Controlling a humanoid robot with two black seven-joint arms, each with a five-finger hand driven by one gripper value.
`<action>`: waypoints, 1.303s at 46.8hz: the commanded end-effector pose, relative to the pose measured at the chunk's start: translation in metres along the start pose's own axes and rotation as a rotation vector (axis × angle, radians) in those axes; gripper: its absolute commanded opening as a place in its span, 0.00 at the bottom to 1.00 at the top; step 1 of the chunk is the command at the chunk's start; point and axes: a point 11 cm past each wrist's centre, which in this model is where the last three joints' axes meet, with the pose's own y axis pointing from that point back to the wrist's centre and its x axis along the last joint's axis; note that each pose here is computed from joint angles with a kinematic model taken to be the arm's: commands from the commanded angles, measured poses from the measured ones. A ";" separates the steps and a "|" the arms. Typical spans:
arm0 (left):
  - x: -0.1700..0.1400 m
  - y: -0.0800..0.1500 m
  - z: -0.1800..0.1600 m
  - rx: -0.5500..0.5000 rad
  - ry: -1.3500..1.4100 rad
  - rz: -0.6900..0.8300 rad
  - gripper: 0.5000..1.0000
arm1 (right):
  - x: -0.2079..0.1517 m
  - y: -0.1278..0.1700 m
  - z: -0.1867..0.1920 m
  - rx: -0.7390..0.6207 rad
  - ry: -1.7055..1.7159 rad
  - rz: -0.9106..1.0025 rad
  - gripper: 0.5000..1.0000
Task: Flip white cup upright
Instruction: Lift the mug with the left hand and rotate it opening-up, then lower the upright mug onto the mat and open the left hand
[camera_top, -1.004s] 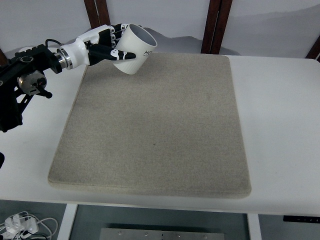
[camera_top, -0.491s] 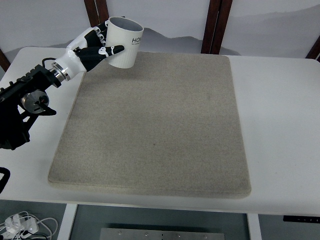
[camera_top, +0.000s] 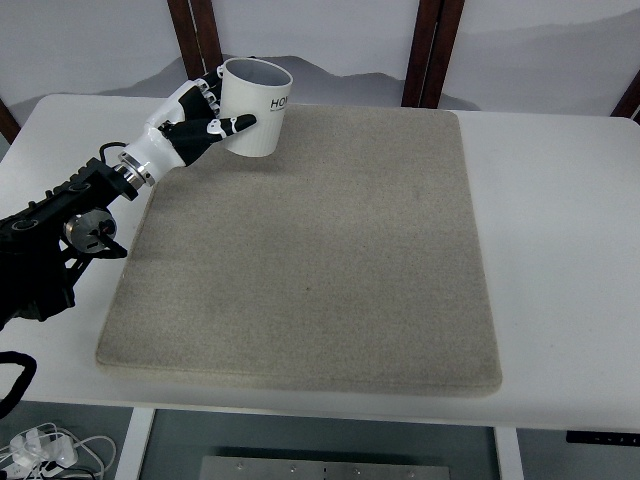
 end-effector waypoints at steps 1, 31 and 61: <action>-0.005 0.000 0.001 -0.019 -0.047 -0.034 0.00 | 0.001 0.000 0.000 0.000 0.000 0.001 0.90; -0.001 0.013 -0.028 0.067 -0.074 -0.016 0.00 | 0.001 0.000 0.000 0.000 0.000 0.001 0.90; -0.007 0.016 -0.050 0.105 -0.051 -0.005 0.27 | 0.000 0.000 0.000 0.000 0.000 0.000 0.90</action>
